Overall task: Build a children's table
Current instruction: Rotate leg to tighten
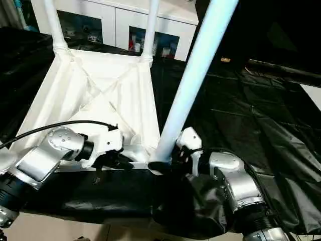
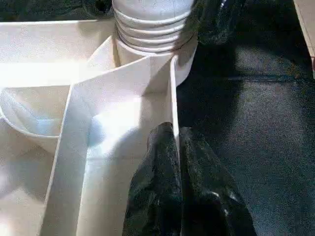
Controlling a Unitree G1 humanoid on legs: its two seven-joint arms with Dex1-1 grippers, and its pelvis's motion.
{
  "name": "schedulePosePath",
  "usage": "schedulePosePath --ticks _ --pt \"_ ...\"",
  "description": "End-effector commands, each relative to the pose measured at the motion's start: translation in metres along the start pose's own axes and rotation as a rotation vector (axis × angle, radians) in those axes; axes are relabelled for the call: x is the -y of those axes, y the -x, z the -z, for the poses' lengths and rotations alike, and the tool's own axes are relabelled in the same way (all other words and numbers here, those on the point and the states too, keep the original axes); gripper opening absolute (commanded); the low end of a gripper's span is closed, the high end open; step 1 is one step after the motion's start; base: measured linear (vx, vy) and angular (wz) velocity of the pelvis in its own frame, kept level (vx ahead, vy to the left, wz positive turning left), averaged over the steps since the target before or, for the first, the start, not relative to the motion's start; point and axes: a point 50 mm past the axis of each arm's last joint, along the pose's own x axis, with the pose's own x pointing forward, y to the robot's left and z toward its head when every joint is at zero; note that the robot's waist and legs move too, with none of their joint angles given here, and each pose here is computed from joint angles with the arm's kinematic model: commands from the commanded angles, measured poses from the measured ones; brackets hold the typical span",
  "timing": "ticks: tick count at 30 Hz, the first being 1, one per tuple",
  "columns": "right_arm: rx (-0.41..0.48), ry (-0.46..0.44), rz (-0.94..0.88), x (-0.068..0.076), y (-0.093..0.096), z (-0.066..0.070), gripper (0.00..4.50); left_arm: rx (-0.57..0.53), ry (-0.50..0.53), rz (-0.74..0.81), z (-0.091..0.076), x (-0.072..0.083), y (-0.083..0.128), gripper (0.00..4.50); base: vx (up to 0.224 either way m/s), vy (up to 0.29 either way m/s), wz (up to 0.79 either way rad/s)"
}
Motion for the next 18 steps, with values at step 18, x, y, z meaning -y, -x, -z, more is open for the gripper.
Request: schedulePosePath --ticks 18 --pt "-0.008 -0.014 0.022 0.0024 -0.0011 0.0055 2.70 0.022 0.020 0.081 0.0015 0.0122 -0.0163 0.00 0.000 0.000 0.00"
